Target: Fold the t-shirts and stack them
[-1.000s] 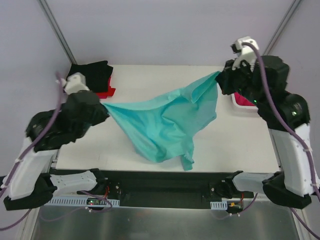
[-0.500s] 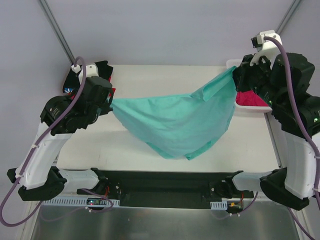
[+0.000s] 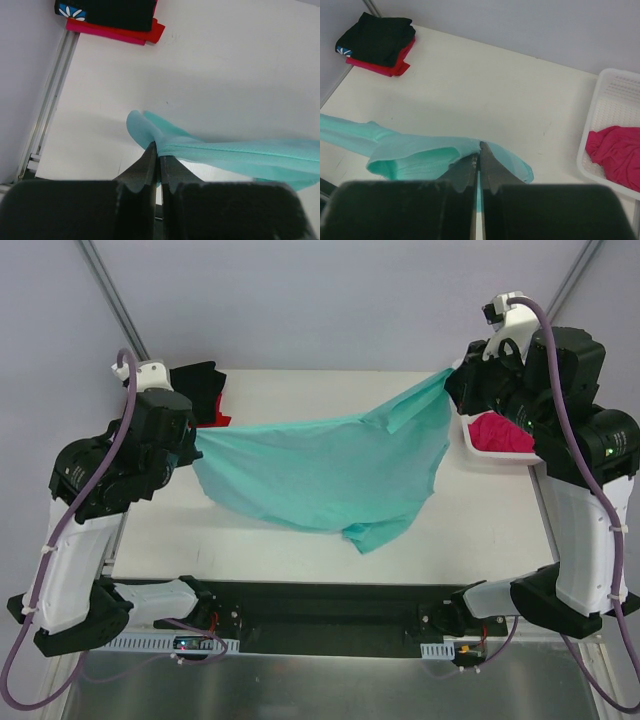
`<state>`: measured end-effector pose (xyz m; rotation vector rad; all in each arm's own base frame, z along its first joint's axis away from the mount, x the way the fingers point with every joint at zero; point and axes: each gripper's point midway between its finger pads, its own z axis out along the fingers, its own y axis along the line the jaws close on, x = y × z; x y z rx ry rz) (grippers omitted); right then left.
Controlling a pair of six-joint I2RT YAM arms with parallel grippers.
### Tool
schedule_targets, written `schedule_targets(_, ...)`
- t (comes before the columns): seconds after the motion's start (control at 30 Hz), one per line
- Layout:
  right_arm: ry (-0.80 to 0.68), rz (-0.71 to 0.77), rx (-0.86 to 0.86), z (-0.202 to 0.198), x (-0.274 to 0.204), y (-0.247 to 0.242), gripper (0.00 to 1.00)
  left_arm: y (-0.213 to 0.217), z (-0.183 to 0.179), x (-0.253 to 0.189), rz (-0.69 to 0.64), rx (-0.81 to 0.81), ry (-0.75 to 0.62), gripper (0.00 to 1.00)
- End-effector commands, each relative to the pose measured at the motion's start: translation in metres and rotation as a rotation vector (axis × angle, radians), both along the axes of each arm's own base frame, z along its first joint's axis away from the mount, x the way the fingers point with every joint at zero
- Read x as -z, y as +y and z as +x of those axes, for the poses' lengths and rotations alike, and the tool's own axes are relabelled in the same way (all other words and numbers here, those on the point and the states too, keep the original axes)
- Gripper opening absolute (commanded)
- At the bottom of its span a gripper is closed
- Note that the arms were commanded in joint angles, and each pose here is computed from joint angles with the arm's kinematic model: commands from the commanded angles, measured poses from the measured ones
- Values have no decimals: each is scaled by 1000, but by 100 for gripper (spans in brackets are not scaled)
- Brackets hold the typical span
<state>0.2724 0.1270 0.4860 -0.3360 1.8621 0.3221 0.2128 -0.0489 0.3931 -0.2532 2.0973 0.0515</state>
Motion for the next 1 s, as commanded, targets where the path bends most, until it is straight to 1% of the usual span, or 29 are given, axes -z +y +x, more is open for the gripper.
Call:
schedule_targets(0.0,-96,75,-99,-11,-30,13,1,8,3,-23,52,26,-59,0)
schedule_targets(0.13,-148,78,-94,-15,-45,8,1,5,8,-38,56,44,-90,0)
schedule_targets(0.23,-195,121,-149,-29,-59,14,1,-1,8,-39,41,80,-87,0)
schedule_targets(0.27,-210,146,-176,-39,-63,15,1,-2,7,-37,39,87,-83,0)
schedule_targets(0.37,-283,218,-182,-57,-88,10,1,-6,6,-33,30,115,-79,0)
schedule_targets(0.5,-299,301,-234,-88,-100,10,1,-7,-7,-35,-26,149,-93,0)
schedule_targets(0.6,-325,350,-272,-112,-102,7,1,1,-25,-48,-87,181,-168,0)
schedule_targets(0.63,-335,358,-292,-120,-104,7,1,7,-36,-62,-129,191,-236,0)
schedule_targets(0.77,-367,390,-314,-142,-114,2,1,27,-67,-99,-217,226,-401,0)
schedule_targets(0.87,-390,418,-324,-153,-123,-2,1,36,-84,-118,-258,242,-472,0)
schedule_targets(0.97,-406,429,-315,-154,-130,-3,1,33,-87,-122,-275,266,-479,0)
